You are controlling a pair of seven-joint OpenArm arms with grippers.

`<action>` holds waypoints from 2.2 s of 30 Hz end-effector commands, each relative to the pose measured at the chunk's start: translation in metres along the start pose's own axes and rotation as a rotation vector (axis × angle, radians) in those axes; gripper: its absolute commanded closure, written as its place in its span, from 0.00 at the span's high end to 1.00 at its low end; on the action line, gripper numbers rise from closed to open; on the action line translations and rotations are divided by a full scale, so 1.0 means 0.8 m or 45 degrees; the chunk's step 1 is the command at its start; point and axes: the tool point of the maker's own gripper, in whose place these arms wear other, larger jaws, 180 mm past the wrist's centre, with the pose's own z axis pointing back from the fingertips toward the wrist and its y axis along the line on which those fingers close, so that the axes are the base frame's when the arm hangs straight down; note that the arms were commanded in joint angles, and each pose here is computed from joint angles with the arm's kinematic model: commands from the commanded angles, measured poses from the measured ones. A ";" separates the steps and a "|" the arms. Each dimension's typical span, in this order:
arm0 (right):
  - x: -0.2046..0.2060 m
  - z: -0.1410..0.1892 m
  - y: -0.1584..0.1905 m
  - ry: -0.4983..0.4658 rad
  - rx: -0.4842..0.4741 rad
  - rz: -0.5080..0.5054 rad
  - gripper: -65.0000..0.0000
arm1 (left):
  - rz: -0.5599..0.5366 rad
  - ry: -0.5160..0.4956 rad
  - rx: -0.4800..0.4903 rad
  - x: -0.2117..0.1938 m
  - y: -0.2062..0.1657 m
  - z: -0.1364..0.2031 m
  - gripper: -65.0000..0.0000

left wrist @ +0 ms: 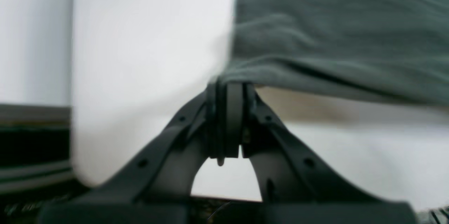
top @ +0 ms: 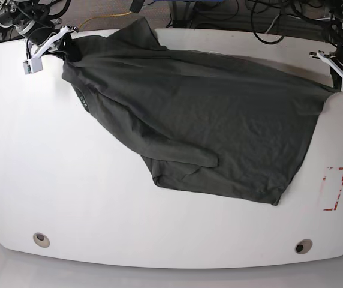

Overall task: Fold the T-shirt properly
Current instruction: 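Drag the stretched shirt with both grippers toward the robot's base, then lift the shirt with both grippers and swing it away from the base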

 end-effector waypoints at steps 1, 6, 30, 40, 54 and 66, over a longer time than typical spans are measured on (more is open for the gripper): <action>0.017 0.015 -0.003 -0.037 -0.004 0.057 0.00 | -0.009 -0.038 0.052 0.010 0.017 0.007 0.00; 0.039 0.011 -0.002 -0.083 0.014 0.098 0.00 | 0.001 -0.069 0.048 0.021 0.014 0.000 0.00; 0.210 -0.031 0.001 -0.293 -0.078 0.505 0.00 | -0.011 -0.422 0.010 0.175 -0.021 -0.049 0.00; 0.267 -0.049 0.020 -0.314 -0.143 0.694 0.00 | -0.111 -0.499 0.007 0.230 -0.038 -0.058 0.00; 0.357 -0.085 0.043 -0.338 -0.245 0.956 0.00 | -0.219 -0.577 -0.017 0.306 -0.062 -0.083 0.00; 0.478 -0.084 0.047 -0.370 -0.459 1.065 0.00 | -0.234 -0.811 0.018 0.416 -0.050 -0.060 0.00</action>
